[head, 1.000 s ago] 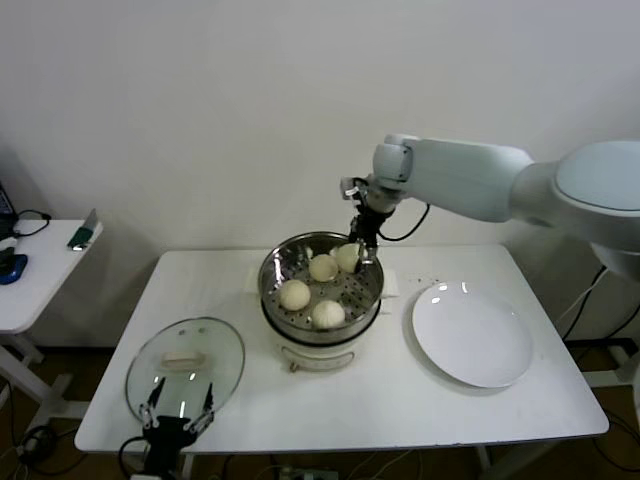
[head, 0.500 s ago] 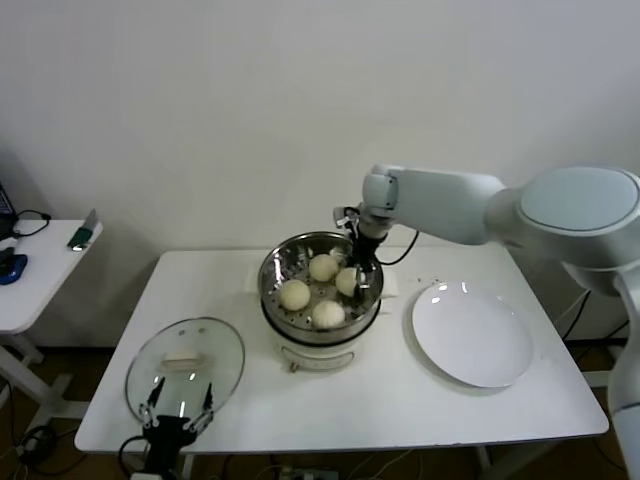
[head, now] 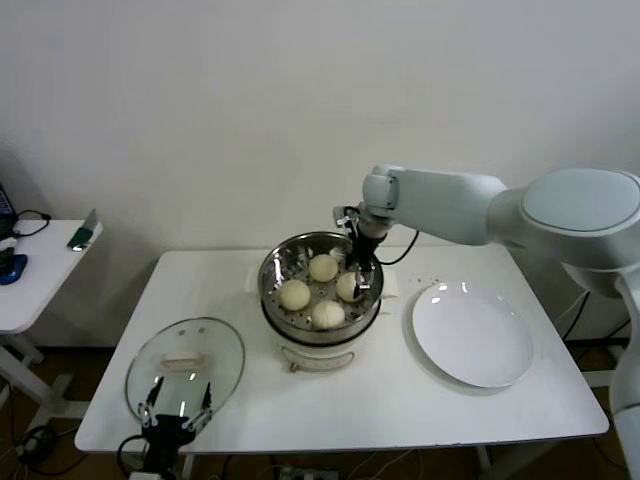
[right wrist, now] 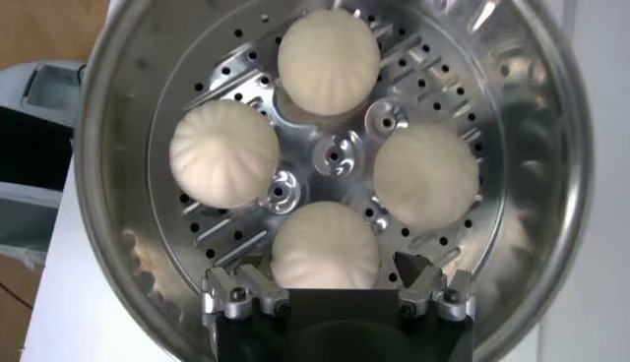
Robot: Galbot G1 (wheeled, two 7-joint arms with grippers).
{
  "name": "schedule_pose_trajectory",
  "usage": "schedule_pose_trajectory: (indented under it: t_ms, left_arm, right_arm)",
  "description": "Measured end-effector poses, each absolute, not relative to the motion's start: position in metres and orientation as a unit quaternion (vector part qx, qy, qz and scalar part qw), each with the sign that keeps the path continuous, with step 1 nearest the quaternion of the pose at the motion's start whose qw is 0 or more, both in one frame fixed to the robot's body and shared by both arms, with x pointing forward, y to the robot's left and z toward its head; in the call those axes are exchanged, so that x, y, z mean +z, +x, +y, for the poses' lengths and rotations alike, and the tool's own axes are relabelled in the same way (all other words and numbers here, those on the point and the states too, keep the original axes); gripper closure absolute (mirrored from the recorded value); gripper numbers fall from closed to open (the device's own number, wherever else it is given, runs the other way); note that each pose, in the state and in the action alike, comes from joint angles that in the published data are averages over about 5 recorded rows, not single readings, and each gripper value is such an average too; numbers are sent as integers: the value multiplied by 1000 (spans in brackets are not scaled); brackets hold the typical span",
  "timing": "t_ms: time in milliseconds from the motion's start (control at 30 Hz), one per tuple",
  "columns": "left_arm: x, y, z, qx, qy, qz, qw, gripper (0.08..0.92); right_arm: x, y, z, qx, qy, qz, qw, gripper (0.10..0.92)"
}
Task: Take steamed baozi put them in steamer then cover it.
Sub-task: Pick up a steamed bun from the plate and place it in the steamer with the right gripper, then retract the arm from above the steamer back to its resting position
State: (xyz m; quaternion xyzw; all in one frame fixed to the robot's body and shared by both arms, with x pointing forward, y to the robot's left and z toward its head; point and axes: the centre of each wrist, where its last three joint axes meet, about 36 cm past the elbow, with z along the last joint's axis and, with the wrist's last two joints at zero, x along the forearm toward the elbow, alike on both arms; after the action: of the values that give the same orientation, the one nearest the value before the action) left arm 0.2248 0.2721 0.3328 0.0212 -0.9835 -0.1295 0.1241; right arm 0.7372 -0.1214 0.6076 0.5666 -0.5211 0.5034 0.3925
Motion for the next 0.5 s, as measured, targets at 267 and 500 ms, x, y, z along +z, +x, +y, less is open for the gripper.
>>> schedule_pose_trajectory:
  t_ms: [267, 500]
  left_arm:
    - [336, 226, 274, -134, 24, -983, 120, 177]
    - [338, 232, 277, -145, 28, -982, 115, 177]
  right_arm:
    - [641, 737, -144, 494, 567, -561, 347, 200]
    - [647, 731, -188, 483, 562, -614, 272, 200]
